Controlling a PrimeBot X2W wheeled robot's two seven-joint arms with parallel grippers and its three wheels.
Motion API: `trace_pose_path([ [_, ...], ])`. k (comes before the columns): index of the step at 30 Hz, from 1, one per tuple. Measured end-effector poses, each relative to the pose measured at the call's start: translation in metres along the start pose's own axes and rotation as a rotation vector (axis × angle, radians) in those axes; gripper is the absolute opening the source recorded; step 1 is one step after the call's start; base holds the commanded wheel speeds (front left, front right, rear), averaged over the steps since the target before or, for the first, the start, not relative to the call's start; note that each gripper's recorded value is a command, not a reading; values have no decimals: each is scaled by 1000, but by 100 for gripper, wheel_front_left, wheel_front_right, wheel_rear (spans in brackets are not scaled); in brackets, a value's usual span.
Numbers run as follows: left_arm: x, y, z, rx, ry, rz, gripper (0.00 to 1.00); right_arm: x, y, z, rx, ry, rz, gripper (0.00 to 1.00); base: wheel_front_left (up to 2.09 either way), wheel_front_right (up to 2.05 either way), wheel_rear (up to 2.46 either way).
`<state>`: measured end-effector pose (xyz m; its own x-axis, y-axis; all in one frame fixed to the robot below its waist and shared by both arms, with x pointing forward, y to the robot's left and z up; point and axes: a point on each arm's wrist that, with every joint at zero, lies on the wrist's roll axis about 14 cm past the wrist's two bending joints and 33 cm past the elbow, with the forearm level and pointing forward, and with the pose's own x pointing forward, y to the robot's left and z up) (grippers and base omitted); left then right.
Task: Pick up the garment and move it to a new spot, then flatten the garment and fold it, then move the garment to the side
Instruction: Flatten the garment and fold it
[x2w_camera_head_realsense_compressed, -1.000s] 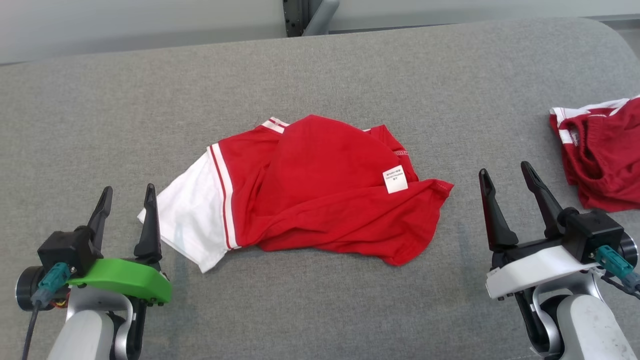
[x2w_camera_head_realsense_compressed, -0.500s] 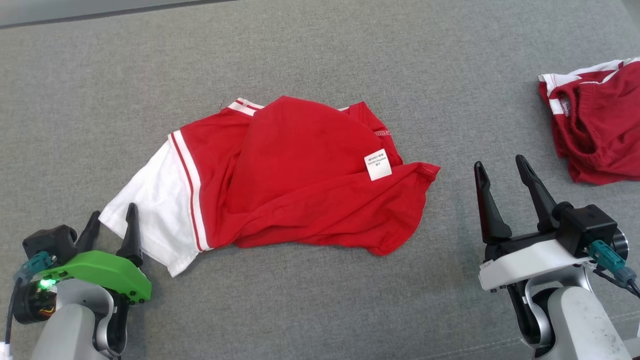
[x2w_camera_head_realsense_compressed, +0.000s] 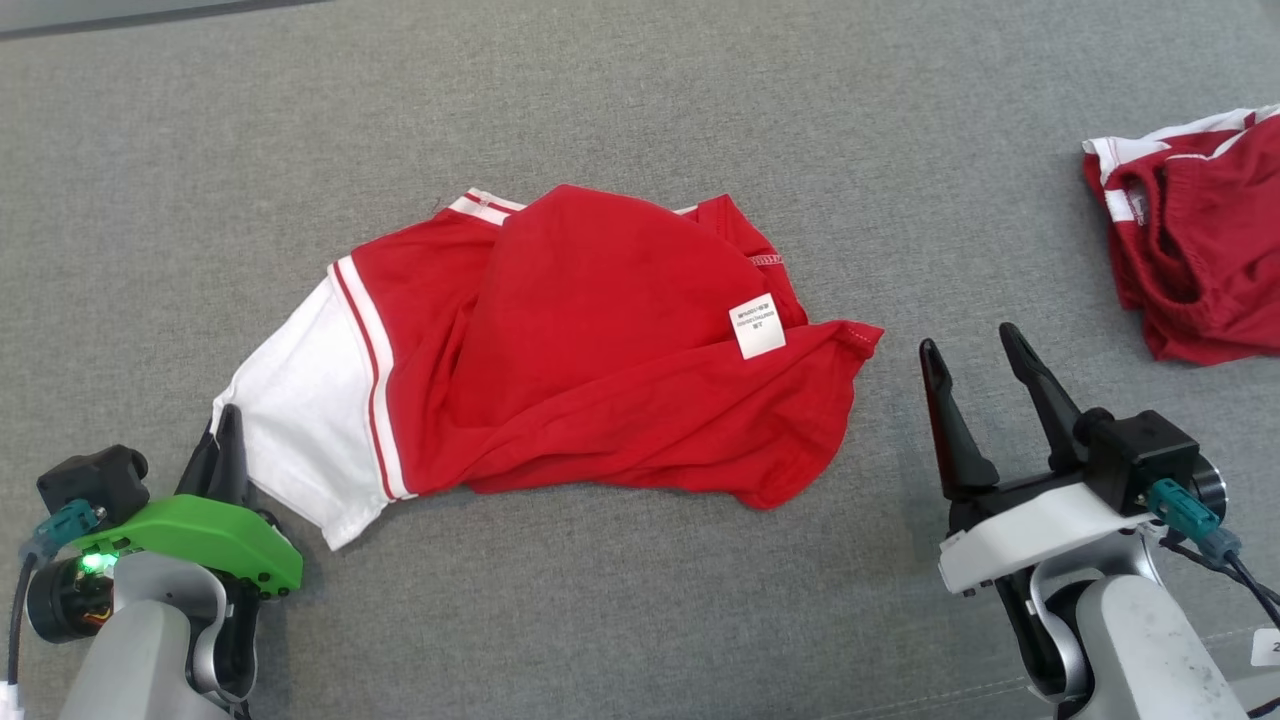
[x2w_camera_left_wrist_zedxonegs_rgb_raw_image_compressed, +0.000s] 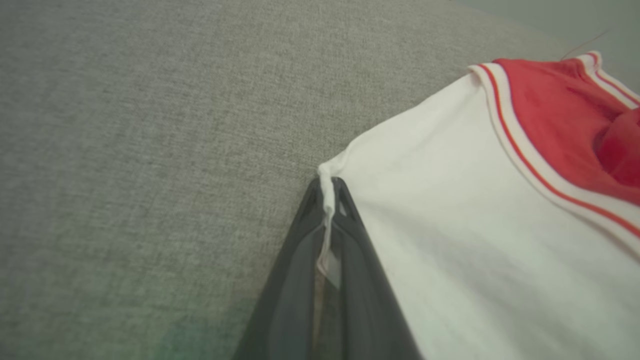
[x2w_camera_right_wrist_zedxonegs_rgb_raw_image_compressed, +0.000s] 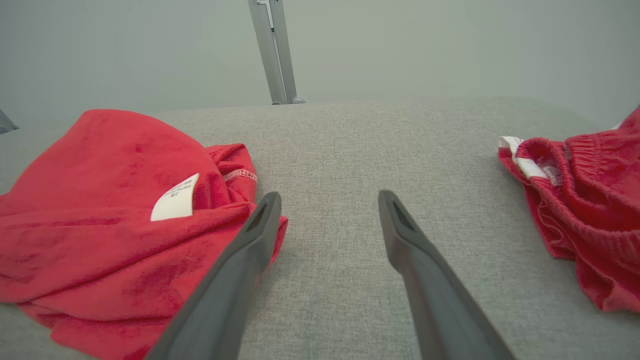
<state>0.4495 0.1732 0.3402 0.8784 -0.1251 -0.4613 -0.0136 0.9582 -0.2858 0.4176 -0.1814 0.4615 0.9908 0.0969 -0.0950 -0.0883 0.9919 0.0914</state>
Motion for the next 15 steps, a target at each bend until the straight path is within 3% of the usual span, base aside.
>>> trace_pose_path([
  [11,4,4,-2,-10,-13,4,0,24,33,-37,41,96,119,100,0,0,0],
  [13,4,4,-1,-9,-23,2,0,29,33,-41,47,104,122,26,0,0,0],
  [14,4,5,-1,-10,-28,3,0,31,35,-44,42,112,132,0,0,0,0],
  [15,4,4,0,-9,-34,1,0,33,36,-46,48,114,135,0,0,0,0],
])
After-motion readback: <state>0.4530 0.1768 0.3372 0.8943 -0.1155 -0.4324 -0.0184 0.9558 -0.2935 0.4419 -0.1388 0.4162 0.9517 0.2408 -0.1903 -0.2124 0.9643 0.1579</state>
